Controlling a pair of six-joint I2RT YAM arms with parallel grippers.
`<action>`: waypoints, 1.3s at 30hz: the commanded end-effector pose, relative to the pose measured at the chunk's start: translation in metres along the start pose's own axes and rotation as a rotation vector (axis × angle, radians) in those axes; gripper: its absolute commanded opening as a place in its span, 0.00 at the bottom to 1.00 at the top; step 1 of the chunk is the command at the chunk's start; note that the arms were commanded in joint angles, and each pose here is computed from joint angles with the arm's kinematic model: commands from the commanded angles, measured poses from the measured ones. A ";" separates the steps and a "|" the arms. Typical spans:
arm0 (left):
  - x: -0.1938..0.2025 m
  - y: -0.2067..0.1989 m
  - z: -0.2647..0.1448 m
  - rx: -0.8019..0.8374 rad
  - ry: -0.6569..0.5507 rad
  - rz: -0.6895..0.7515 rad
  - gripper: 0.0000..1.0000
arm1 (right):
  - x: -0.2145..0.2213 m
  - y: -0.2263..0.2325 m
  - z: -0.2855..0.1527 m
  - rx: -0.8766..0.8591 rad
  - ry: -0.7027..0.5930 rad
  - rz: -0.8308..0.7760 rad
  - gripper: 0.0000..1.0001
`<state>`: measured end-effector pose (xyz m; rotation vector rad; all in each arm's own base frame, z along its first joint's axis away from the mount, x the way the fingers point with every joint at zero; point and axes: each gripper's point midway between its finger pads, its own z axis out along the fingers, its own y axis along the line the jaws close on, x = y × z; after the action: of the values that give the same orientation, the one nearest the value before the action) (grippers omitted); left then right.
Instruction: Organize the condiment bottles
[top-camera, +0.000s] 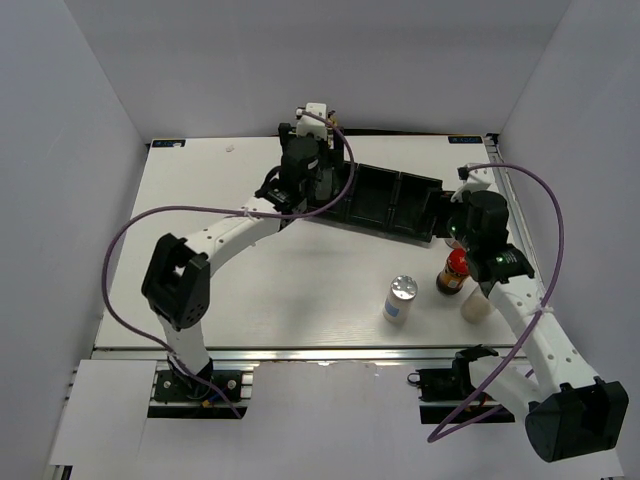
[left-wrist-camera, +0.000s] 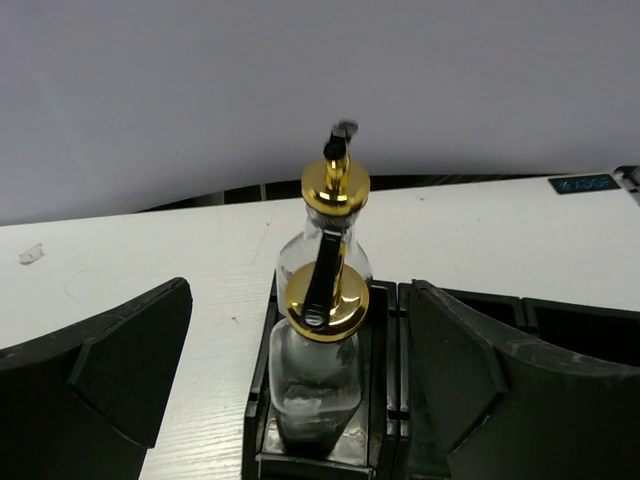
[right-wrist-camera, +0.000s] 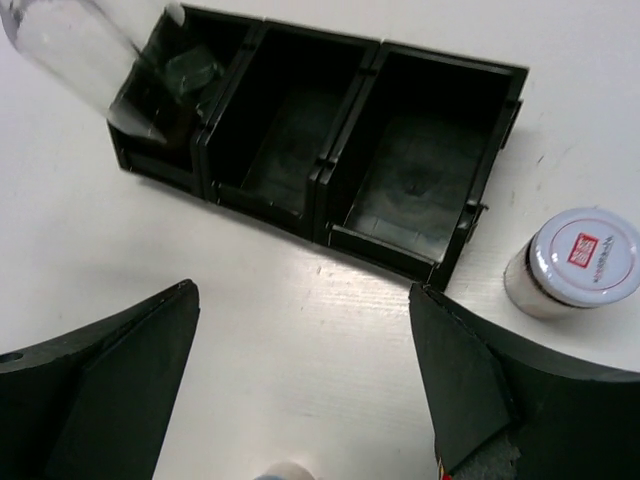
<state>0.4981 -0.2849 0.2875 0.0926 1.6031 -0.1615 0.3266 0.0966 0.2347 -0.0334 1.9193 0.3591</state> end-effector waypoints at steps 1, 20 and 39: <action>-0.049 0.018 -0.035 -0.006 -0.022 -0.012 0.98 | 0.005 0.019 -0.011 -0.069 0.083 0.022 0.89; 0.036 0.169 -0.144 -0.238 0.080 -0.257 0.98 | 0.095 0.057 -0.061 0.057 0.539 -0.148 0.89; 0.065 0.206 -0.167 -0.370 0.109 -0.199 0.98 | 0.138 0.055 -0.093 0.115 0.776 -0.306 0.78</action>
<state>0.3669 -0.0634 0.2089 -0.3258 1.7614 -0.0096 0.1804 0.1518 0.1439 -0.4485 2.6413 0.0740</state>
